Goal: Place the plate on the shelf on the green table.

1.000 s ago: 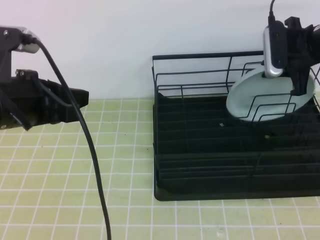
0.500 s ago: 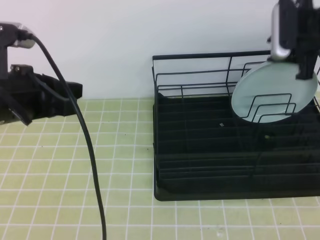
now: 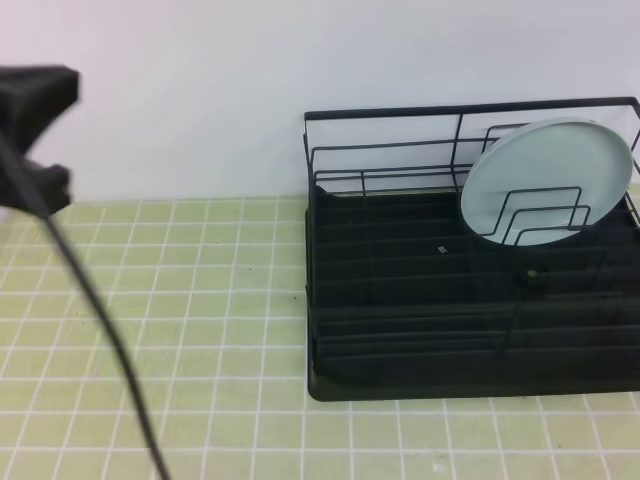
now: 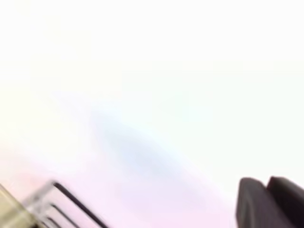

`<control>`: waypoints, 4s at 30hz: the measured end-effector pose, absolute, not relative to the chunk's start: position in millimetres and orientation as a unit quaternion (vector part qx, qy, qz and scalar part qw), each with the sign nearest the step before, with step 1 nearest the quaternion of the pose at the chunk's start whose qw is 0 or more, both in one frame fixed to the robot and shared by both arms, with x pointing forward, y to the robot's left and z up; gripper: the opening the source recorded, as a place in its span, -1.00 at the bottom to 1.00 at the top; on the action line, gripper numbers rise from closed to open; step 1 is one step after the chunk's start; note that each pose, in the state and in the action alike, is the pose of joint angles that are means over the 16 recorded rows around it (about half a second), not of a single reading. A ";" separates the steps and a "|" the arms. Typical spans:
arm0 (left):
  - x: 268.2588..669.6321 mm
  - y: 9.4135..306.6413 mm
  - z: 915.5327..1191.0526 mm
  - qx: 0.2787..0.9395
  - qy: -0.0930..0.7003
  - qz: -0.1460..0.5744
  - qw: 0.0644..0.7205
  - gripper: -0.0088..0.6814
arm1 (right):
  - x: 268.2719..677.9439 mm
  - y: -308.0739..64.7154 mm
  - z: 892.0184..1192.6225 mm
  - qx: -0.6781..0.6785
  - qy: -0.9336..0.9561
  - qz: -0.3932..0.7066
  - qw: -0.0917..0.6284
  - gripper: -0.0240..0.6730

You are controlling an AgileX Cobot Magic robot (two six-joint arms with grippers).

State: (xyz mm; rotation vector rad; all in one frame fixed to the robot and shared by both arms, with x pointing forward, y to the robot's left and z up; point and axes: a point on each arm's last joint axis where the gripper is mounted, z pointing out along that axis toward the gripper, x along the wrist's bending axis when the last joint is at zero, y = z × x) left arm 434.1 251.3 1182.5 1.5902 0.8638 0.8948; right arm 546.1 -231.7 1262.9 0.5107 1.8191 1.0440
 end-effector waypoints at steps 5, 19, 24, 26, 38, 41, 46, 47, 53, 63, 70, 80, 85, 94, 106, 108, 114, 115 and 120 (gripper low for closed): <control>389.1 259.5 1187.7 0.641 0.331 0.441 0.534 -0.98 | 497.5 -237.6 1266.5 0.290 0.700 0.490 0.430 -0.82; 308.3 291.3 1136.5 0.494 0.363 0.571 0.546 -0.98 | 379.6 -254.8 1170.8 0.388 0.672 0.513 0.367 -0.90; 298.6 299.1 1125.3 0.446 0.381 0.583 0.563 -0.98 | 345.0 -258.7 1137.6 0.385 0.676 0.511 0.366 -0.91; 297.0 301.0 1122.5 0.435 0.386 0.583 0.568 -0.98 | 334.8 -259.4 1125.7 0.382 0.681 0.508 0.364 -0.91; 293.4 307.7 1118.7 0.401 0.402 0.597 0.566 -0.98 | 308.9 -253.9 1090.6 0.389 0.685 0.538 0.301 -0.92; 293.1 308.7 1118.7 0.397 0.406 0.602 0.561 -0.98 | 307.6 -251.4 1089.9 0.393 0.680 0.551 0.280 -0.92; 293.1 309.8 1118.3 0.393 0.411 0.608 0.555 -0.98 | 307.0 -249.6 1092.4 0.386 0.674 0.566 0.275 -0.93; 293.1 309.8 1118.0 0.393 0.411 0.608 0.554 -0.98 | 307.5 -250.0 1093.3 0.383 0.672 0.567 0.282 -0.93; 293.9 308.8 1116.3 0.400 0.408 0.607 0.553 -0.98 | 313.1 -256.9 1100.9 0.358 0.654 0.559 0.363 -0.93; 297.5 297.4 1097.0 0.468 0.381 0.576 0.551 -0.98 | 324.9 -278.2 1101.2 0.358 0.596 0.504 0.513 -0.93; 300.7 293.9 1051.0 0.526 0.412 0.529 0.524 -0.98 | 318.2 -289.2 1069.8 0.386 0.581 0.462 0.548 -0.93; 297.1 293.2 982.9 0.573 0.466 0.464 0.489 -0.98 | 302.4 -298.1 995.6 0.469 0.597 0.398 0.515 -0.93; 294.3 292.6 966.7 0.590 0.482 0.439 0.475 -0.98 | 296.8 -302.4 969.5 0.512 0.596 0.373 0.494 -0.93; 291.7 291.7 959.7 0.603 0.496 0.417 0.465 -0.98 | 291.7 -304.8 955.6 0.535 0.589 0.364 0.484 -0.93; 291.6 291.7 959.3 0.605 0.497 0.415 0.464 -0.98 | 291.2 -307.2 956.6 0.544 0.575 0.354 0.498 -0.93; 291.6 291.7 959.3 0.605 0.497 0.415 0.464 -0.98 | 291.1 -307.8 956.7 0.547 0.572 0.352 0.500 -0.93; 291.6 291.7 959.3 0.604 0.497 0.415 0.464 -0.98 | 291.0 -308.6 956.8 0.551 0.567 0.348 0.504 -0.93; 291.6 291.7 959.4 0.604 0.497 0.415 0.464 -0.98 | 291.0 -308.6 956.8 0.551 0.567 0.348 0.503 -0.93; 291.6 291.7 959.4 0.604 0.497 0.415 0.464 -0.98 | 291.1 -307.8 956.8 0.547 0.571 0.352 0.501 -0.93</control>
